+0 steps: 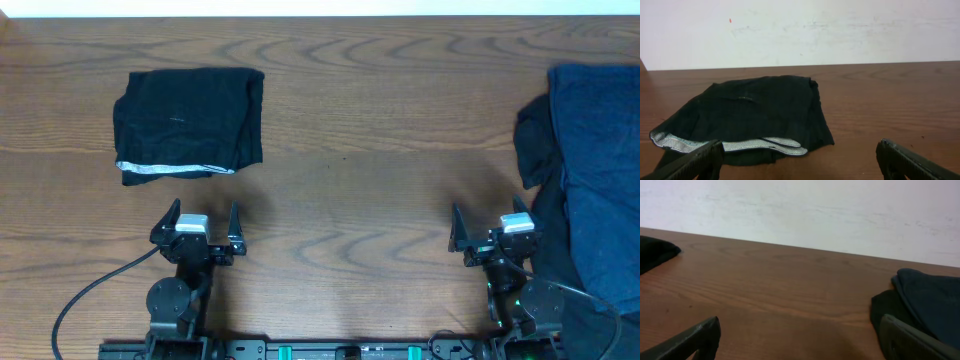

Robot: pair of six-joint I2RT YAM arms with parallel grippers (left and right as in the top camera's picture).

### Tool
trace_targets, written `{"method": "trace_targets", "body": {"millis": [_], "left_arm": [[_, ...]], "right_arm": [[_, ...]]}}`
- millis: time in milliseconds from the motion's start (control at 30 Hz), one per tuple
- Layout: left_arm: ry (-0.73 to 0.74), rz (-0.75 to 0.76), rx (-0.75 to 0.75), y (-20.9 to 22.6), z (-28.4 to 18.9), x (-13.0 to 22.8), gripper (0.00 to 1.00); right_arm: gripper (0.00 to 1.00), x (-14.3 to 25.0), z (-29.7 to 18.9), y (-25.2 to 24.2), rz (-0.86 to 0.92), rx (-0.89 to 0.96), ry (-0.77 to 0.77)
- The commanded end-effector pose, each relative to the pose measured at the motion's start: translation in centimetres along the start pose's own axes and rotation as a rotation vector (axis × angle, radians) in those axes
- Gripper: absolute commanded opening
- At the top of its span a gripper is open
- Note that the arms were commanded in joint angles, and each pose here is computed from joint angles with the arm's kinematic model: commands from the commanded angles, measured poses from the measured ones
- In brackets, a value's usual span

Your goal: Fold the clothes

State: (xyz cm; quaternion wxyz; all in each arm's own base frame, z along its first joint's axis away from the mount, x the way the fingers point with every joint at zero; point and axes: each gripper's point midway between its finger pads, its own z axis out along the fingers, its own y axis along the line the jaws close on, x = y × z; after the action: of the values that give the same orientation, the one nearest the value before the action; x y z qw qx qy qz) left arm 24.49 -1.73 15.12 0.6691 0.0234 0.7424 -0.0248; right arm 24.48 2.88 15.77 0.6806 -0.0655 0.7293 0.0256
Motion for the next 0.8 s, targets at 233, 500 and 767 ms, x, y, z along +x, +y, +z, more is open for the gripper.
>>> {"method": "trace_targets", "body": {"millis": [233,500,767], "left_arm": [[0.049,0.018,-0.008,0.10,0.00,1.42,0.98],[0.049,0.018,-0.008,0.10,0.00,1.42,0.98],[0.049,0.018,-0.008,0.10,0.00,1.42,0.98]], "right_arm": [[0.99,0.08,-0.02,-0.28,0.017,0.013,0.001],[0.99,0.08,-0.02,-0.28,0.017,0.013,0.001],[0.99,0.10,-0.02,-0.28,0.017,0.012,0.002]]}}
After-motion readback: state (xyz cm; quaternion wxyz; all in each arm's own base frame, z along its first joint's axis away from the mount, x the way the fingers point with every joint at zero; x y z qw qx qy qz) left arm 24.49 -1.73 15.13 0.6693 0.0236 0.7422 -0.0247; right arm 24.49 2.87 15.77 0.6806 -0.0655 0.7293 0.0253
